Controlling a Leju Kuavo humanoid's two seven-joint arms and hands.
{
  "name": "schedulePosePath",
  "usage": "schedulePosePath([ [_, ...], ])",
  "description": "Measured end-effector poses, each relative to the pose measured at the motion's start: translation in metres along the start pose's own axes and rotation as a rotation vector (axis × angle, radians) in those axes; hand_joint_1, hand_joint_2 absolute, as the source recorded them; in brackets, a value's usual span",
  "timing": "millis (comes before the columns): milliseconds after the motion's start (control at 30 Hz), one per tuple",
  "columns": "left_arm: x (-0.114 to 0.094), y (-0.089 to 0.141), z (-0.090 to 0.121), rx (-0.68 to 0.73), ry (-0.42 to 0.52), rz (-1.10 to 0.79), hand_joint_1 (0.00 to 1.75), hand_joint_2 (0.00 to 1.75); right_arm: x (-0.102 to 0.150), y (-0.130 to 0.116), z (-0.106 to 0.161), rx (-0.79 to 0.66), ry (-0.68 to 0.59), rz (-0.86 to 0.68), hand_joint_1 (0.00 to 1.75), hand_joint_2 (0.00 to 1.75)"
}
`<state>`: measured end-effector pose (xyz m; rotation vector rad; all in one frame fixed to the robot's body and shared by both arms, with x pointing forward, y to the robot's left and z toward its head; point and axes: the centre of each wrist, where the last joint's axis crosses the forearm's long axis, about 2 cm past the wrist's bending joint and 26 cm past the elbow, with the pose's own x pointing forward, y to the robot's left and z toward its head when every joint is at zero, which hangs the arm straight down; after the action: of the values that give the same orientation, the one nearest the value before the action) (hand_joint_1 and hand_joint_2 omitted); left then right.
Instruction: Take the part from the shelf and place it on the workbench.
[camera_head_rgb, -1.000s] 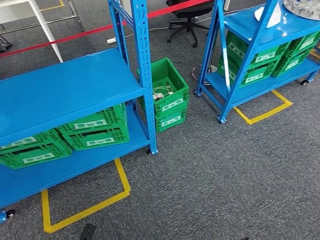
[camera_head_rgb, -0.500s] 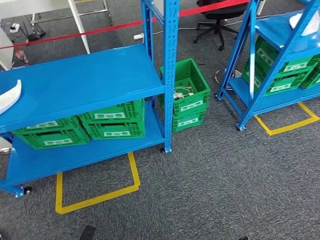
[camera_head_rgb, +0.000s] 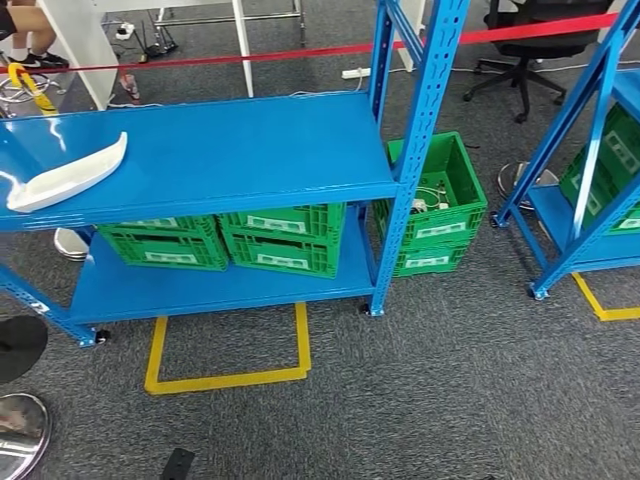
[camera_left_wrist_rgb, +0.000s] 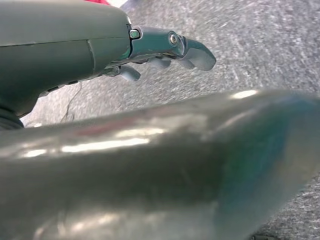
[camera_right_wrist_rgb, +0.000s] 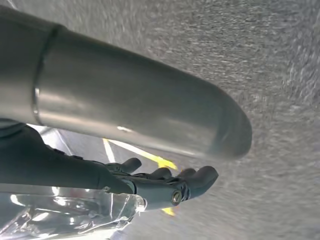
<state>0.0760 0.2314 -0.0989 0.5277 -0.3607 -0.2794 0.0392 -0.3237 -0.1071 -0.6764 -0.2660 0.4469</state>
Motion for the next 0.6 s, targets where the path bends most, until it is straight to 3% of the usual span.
schedulePosePath([
  [600, -0.0010, 0.0006, -0.0004, 0.002, -0.001, 0.006, 0.00, 0.00, 0.0050, -0.0002, -0.0007, 0.031, -0.013, -0.027, 0.00, 0.00],
])
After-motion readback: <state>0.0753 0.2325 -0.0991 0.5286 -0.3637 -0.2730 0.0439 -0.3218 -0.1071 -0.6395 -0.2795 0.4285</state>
